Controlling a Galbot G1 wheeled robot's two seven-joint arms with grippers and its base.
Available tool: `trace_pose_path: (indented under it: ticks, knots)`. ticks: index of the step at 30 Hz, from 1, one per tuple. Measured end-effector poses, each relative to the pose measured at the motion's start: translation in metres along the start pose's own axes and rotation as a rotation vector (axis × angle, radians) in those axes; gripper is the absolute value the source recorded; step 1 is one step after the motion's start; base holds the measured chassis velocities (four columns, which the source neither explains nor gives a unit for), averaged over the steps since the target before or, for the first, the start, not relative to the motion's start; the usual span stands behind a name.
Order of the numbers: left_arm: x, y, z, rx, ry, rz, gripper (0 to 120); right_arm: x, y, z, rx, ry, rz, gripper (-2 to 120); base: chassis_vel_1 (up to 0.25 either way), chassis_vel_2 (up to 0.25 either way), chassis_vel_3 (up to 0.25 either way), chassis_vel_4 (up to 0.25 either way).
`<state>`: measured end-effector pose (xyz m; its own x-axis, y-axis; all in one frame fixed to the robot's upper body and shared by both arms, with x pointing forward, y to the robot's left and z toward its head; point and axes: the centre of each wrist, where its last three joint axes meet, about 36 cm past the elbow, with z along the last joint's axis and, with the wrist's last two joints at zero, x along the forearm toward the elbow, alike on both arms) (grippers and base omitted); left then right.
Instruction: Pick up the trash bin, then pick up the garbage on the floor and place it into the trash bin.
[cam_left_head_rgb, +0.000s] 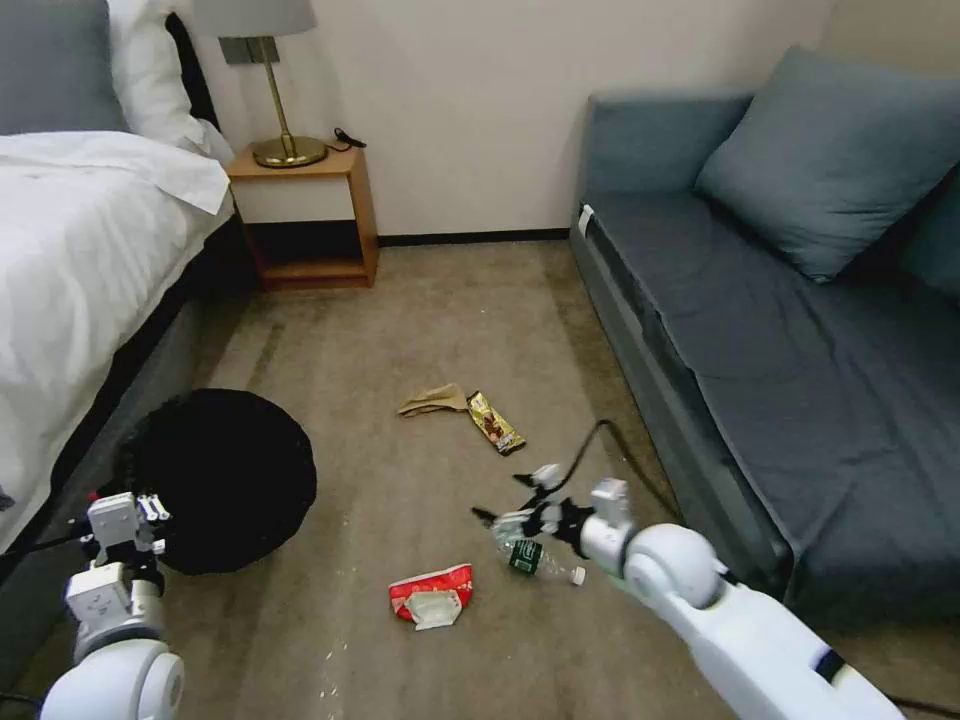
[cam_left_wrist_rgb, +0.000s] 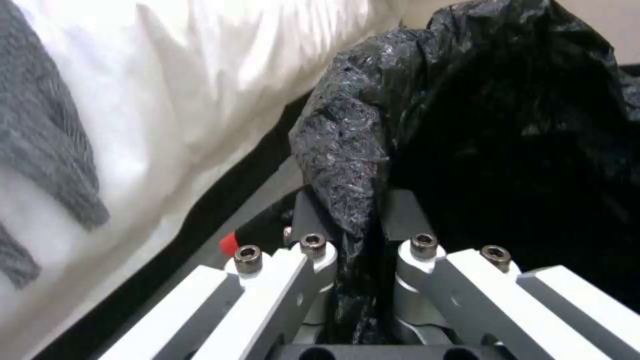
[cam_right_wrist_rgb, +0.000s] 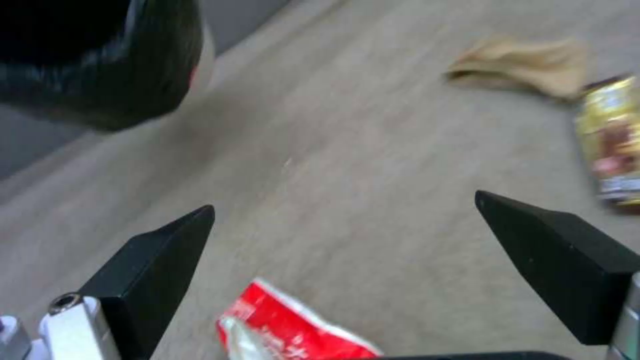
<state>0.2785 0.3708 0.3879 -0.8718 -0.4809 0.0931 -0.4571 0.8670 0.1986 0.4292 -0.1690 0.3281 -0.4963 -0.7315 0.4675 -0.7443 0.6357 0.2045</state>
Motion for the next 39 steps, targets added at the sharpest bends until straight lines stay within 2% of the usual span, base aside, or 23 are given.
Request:
trace_pose_path:
  ticks: [4,9,16,29,39]
  knots:
    - [0.005,0.000,0.006,0.004,0.008,-0.007,7,-0.043,0.012,0.010,0.045,0.072,-0.073,100,0.000,0.000,0.000,0.000]
    - [0.011,-0.003,0.013,0.007,-0.005,-0.024,7,-0.078,0.024,0.027,0.092,0.136,-0.143,100,0.000,0.000,0.000,0.000]
    - [0.019,-0.006,0.020,-0.018,-0.008,-0.026,7,-0.100,0.038,0.050,0.131,0.196,-0.193,100,0.000,0.000,0.000,0.000]
    - [0.033,-0.014,0.004,-0.008,-0.033,-0.012,7,-0.141,0.048,0.071,0.225,0.270,-0.206,100,0.000,0.000,0.000,0.000]
    - [0.038,-0.014,-0.007,-0.009,-0.047,-0.007,7,-0.156,0.044,0.081,0.259,0.310,-0.183,100,0.000,0.000,0.000,0.000]
